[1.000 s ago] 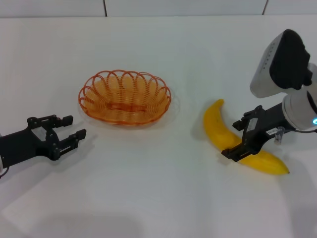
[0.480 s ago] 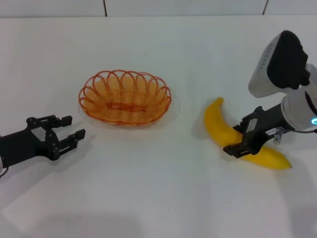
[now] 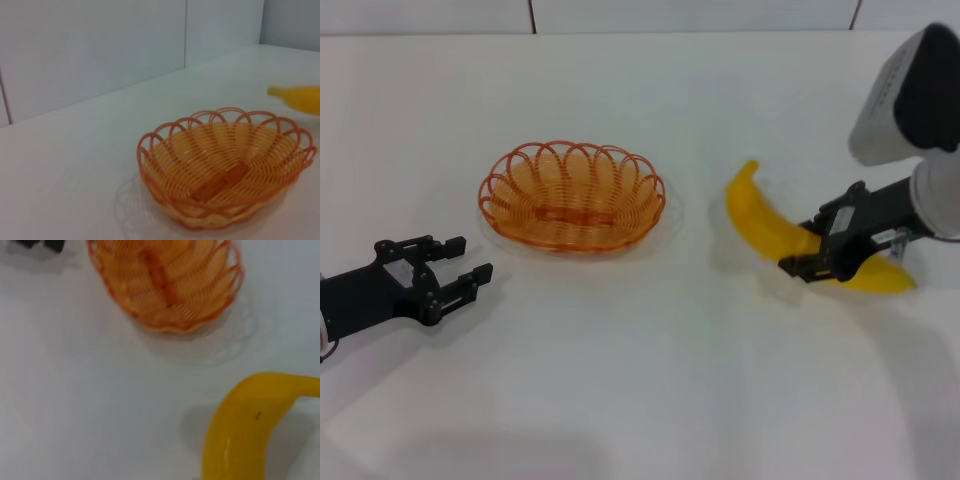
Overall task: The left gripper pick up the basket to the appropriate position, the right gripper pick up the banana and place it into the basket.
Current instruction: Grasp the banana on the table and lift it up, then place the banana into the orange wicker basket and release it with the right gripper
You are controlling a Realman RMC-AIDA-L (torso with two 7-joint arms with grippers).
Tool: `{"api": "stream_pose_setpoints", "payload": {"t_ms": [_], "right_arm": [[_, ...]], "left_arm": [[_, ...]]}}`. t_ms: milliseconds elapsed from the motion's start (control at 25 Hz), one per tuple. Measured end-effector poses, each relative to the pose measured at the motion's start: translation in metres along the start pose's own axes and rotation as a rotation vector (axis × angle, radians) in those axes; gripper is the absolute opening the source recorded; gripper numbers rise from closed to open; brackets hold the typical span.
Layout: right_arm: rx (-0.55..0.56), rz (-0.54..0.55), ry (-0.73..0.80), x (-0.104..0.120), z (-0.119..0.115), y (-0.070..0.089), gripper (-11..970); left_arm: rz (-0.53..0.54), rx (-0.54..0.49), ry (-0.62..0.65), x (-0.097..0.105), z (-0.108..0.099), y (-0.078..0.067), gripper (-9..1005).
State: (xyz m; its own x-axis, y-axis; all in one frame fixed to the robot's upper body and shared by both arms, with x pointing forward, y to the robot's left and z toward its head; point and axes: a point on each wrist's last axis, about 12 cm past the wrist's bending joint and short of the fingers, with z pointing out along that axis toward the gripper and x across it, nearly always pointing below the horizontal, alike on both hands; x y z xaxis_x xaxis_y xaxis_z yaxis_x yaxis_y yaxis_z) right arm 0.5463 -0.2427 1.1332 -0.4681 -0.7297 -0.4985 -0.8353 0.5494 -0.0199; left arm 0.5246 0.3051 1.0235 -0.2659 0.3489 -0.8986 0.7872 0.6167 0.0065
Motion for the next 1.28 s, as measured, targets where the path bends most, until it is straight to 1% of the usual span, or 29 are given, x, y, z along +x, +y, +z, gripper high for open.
{"api": "stream_pose_setpoints", "payload": {"t_ms": [120,240,360,480,640,840,960,1080,1280], "right_arm": [[0.015,-0.029,-0.024,-0.009,-0.009,0.002,477],[0.020,-0.082,-0.075,-0.025,-0.018,0.008,478],[0.006,-0.163,-0.124,-0.049,-0.022,0.016,478],[-0.018,-0.251,-0.162,-0.078,-0.018,0.025,479],[-0.049,-0.343,-0.191,-0.112,-0.003,0.037,480],[-0.037,-0.409,-0.186,-0.143,0.032,0.043,480],[-0.023,-0.428,-0.171,-0.154,0.047,0.043,481],[-0.004,-0.435,-0.177,-0.158,0.060,0.044,482],[-0.009,-0.436,-0.182,-0.157,0.068,0.046,483]], "left_arm": [[0.001,0.000,0.000,0.000,0.000,0.000,505],[0.002,-0.001,0.001,0.000,-0.001,0.000,504],[0.003,-0.001,0.001,0.000,0.000,0.000,504],[0.005,0.000,-0.001,-0.001,0.000,0.001,504],[0.009,0.002,-0.003,-0.003,0.001,0.001,504],[0.012,0.004,-0.004,-0.004,0.002,0.002,503],[0.013,0.004,-0.005,-0.004,0.003,0.002,503],[0.017,0.007,-0.008,-0.006,0.004,0.002,503],[0.015,0.013,-0.010,-0.007,0.006,0.002,503]]}}
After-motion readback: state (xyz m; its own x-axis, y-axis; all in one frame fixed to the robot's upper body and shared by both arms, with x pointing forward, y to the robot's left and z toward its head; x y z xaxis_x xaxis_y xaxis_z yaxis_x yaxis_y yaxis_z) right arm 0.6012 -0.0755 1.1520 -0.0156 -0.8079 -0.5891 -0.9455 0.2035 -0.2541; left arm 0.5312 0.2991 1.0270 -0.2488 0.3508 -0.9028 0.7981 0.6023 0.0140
